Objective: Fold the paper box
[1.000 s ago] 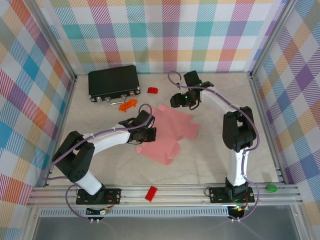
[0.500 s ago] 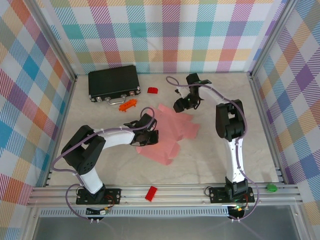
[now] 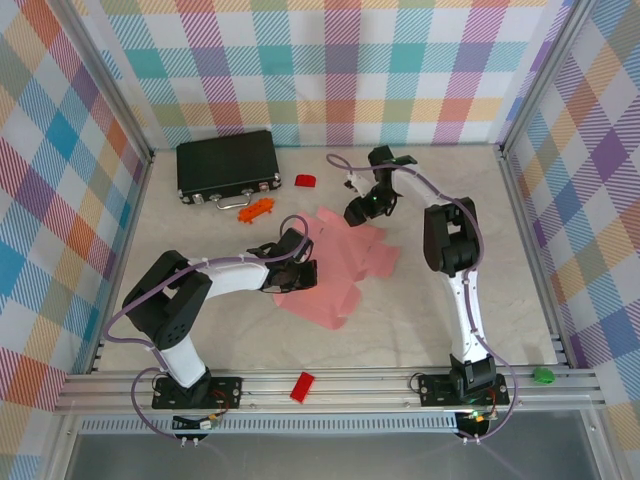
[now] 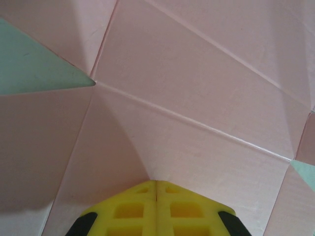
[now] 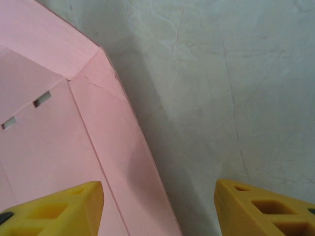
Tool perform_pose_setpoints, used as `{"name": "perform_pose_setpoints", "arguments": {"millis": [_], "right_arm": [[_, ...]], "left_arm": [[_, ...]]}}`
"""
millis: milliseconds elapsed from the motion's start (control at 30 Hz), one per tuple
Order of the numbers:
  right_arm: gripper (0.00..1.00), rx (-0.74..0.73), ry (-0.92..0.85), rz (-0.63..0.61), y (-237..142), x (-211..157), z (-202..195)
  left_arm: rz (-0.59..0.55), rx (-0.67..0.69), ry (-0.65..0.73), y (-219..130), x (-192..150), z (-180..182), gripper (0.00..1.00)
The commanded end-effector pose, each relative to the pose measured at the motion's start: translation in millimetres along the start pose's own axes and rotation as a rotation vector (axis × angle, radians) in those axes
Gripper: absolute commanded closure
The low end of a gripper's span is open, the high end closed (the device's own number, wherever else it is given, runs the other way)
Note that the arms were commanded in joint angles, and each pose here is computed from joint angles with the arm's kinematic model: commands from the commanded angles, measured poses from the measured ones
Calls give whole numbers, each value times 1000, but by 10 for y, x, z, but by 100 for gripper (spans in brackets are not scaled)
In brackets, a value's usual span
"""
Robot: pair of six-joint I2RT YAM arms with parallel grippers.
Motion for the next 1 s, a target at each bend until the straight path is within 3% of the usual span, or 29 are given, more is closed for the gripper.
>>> {"name": "perform_pose_setpoints", "arguments": {"millis": [0,433,967], "right_arm": [[39,28,-19,29,1,-25,2],[48,148,-37,57,48,-83,80],[67,141,-95,4,-132,4,163]], "left_arm": [[40,77,-6,66,-142,157,100],[40,88,-4,63,-151,172,100],[39,90,-3,66,-150,173,100]]}}
Point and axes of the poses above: each hand's point on the last joint's axis, 136 mm out from that joint toward the fingers, its own y axis out along the fingers, its own z axis along the line the jaws close on, x = y × z, the point moved 10 cm from there along -y, back along the fingers, and after that the axes turned 13 degrees about -y, right-handed, at the moved point
